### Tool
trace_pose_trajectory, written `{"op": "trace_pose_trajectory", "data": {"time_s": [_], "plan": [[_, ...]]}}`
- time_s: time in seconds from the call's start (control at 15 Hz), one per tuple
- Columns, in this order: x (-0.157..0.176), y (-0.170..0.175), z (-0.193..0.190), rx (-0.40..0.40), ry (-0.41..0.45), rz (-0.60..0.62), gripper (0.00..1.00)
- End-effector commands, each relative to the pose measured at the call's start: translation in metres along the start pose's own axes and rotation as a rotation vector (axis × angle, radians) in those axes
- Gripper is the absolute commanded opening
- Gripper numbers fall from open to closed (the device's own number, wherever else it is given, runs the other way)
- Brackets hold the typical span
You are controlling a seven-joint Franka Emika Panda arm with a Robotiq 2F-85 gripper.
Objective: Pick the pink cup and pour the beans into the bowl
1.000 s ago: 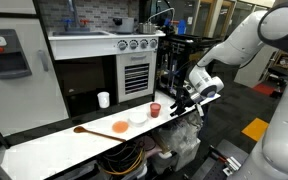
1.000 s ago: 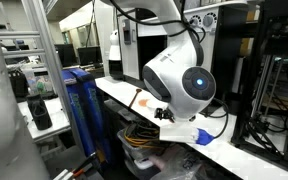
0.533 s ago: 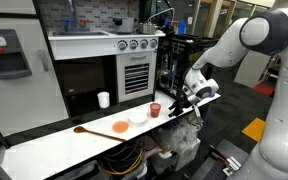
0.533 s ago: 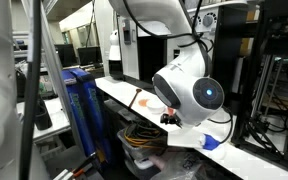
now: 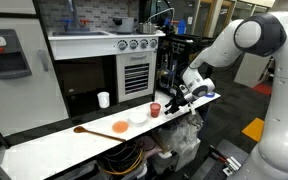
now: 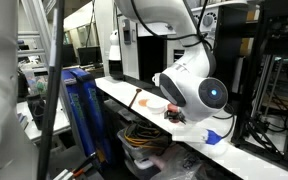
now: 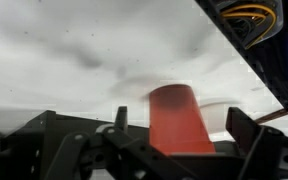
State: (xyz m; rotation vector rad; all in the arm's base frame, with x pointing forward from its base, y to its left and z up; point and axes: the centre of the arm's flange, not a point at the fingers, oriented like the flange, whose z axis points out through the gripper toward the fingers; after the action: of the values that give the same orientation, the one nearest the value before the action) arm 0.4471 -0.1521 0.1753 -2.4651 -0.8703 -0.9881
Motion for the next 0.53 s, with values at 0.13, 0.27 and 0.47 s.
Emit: {"op": "trace_pose_trajectory", "data": {"time_s": [0.13, 0.27, 0.47], "plan": [[0.01, 0.007, 0.019, 0.02, 0.056, -0.045, 1.0], [0.014, 0.007, 0.024, 0.031, 0.06, -0.055, 1.0], [0.019, 0.005, 0.03, 0.043, 0.065, -0.068, 1.0]]}}
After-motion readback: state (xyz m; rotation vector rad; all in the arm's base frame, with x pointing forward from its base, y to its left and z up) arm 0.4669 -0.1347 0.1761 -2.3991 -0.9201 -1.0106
